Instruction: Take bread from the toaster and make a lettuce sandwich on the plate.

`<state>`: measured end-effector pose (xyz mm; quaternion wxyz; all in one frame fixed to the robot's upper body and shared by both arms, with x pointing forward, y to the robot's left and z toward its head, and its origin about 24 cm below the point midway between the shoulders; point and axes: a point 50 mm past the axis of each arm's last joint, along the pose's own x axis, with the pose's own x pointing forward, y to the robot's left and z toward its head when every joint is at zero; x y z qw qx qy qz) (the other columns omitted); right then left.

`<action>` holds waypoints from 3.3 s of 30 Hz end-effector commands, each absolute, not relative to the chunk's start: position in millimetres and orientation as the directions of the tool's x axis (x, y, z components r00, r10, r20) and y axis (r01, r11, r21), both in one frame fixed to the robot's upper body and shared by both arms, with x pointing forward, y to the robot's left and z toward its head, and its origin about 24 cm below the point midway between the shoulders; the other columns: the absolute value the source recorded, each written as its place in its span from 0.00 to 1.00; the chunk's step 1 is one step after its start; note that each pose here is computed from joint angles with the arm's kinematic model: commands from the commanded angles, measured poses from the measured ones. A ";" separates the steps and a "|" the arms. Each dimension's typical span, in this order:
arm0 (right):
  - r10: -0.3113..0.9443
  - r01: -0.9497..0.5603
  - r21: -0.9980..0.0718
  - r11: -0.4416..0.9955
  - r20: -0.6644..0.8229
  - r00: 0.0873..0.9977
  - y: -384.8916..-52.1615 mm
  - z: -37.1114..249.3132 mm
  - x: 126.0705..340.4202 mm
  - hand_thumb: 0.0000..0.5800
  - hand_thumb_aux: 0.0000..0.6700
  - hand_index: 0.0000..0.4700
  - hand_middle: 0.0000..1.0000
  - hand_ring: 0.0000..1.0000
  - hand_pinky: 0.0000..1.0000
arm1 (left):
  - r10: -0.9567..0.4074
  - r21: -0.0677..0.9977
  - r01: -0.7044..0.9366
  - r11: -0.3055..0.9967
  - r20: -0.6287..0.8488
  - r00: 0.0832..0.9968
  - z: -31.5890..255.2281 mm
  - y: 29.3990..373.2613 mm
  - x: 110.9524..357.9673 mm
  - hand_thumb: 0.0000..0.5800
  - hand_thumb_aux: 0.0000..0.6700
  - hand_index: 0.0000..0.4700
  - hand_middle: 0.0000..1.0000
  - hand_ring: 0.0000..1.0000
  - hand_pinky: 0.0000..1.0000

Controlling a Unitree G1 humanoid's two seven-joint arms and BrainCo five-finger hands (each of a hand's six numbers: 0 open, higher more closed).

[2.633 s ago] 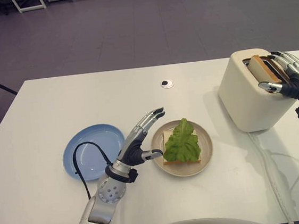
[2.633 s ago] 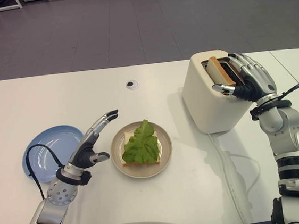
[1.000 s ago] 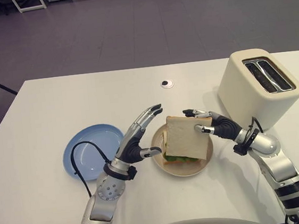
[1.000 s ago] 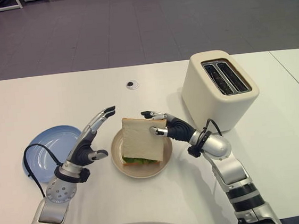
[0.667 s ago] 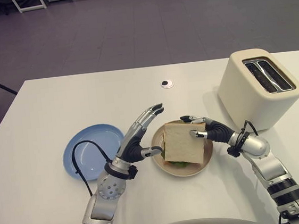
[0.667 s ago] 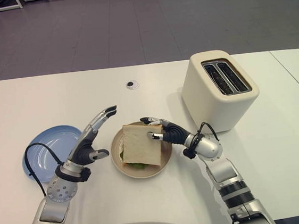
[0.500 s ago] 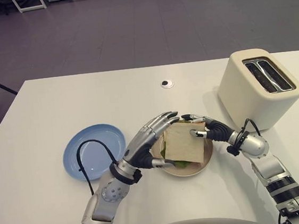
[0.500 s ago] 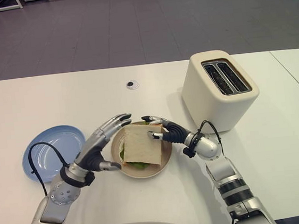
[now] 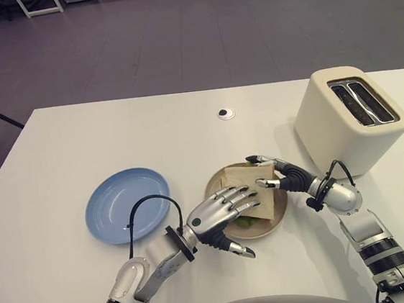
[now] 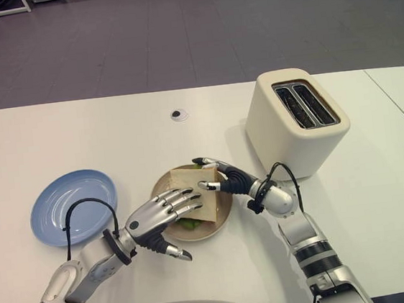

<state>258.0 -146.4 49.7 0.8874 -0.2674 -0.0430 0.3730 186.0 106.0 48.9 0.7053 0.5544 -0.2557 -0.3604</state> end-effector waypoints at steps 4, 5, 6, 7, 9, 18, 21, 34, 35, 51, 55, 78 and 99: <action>0.605 -0.513 -0.541 0.666 -0.009 0.796 -154.7 65.9 269.0 0.00 0.00 0.00 0.00 0.00 0.00 | -0.771 0.893 0.450 0.022 -0.272 0.576 15.3 114.4 172.8 0.00 0.00 0.00 0.00 0.00 0.00; 0.580 -0.475 -0.546 0.690 0.026 0.814 -158.5 71.6 272.4 0.00 0.00 0.00 0.00 0.00 0.00 | -0.771 0.890 0.456 0.022 -0.275 0.574 14.8 114.5 172.7 0.00 0.00 0.00 0.00 0.00 0.00; 0.561 -0.444 -0.550 0.707 0.054 0.826 -161.5 76.3 274.7 0.00 0.00 0.00 0.00 0.00 0.00 | -0.772 0.888 0.460 0.020 -0.278 0.572 14.5 114.5 172.5 0.00 0.00 0.00 0.00 0.00 0.00; 0.550 -0.423 -0.553 0.718 0.078 0.832 -163.2 79.9 275.8 0.00 0.00 0.00 0.00 0.00 0.00 | -0.772 0.886 0.462 0.019 -0.281 0.570 14.2 114.4 172.3 0.00 0.00 0.00 0.00 0.00 0.00; 0.528 -0.380 -0.554 0.741 0.130 0.840 -165.8 86.9 277.5 0.00 0.00 0.00 0.00 0.00 0.00 | -0.770 0.883 0.469 0.015 -0.289 0.569 13.4 114.4 172.0 0.00 0.00 0.00 0.00 0.00 0.00; 0.630 -0.380 -0.614 0.692 0.256 0.733 -167.7 117.7 264.7 0.00 0.00 0.00 0.00 0.00 0.00 | -0.760 0.922 0.384 0.044 -0.218 0.612 25.0 115.0 179.8 0.00 0.00 0.00 0.00 0.00 0.00; 0.689 -0.419 -0.643 0.641 0.242 0.683 -172.4 123.5 256.8 0.00 0.00 0.00 0.00 0.00 0.00 | -0.758 0.950 0.272 0.154 -0.063 0.649 47.3 114.5 187.7 0.00 0.00 0.00 0.00 0.00 0.00; 0.921 -0.734 -0.647 0.209 -0.121 0.369 -194.3 119.6 187.7 1.00 1.00 1.00 1.00 1.00 1.00 | -0.774 0.772 0.578 0.263 -0.188 0.604 77.6 164.3 131.8 1.00 1.00 1.00 1.00 1.00 1.00; 0.922 -0.780 -0.611 0.136 -0.210 0.326 -195.5 110.0 177.9 1.00 1.00 1.00 1.00 1.00 1.00 | -0.762 0.746 0.638 0.189 -0.299 0.575 67.2 169.5 125.7 1.00 1.00 1.00 1.00 1.00 1.00; 0.682 -0.741 -0.616 -0.269 -0.665 0.305 -161.8 -12.7 172.0 1.00 1.00 1.00 1.00 1.00 1.00 | -0.662 0.797 0.596 -0.097 -0.499 0.559 6.4 136.7 177.6 1.00 1.00 1.00 1.00 1.00 1.00; 0.642 -0.645 -0.745 -0.170 -0.580 0.501 -145.9 -22.2 227.9 1.00 1.00 1.00 1.00 1.00 1.00 | -0.632 0.848 0.529 -0.036 -0.430 0.645 6.2 138.0 208.5 1.00 1.00 1.00 1.00 1.00 1.00; 0.607 -0.486 -0.370 0.792 0.384 0.696 -163.4 86.9 219.3 0.00 0.00 0.00 0.00 0.00 0.00 | -0.382 0.432 0.170 0.886 0.471 0.795 108.4 160.9 173.0 0.82 0.57 0.57 0.63 0.63 0.63; 0.444 -0.521 0.051 0.852 0.459 0.770 -194.6 99.0 241.0 0.00 0.00 0.00 0.00 0.00 0.00 | -0.321 0.213 0.255 0.943 0.386 0.865 87.3 179.4 183.2 0.00 0.00 0.00 0.00 0.00 0.00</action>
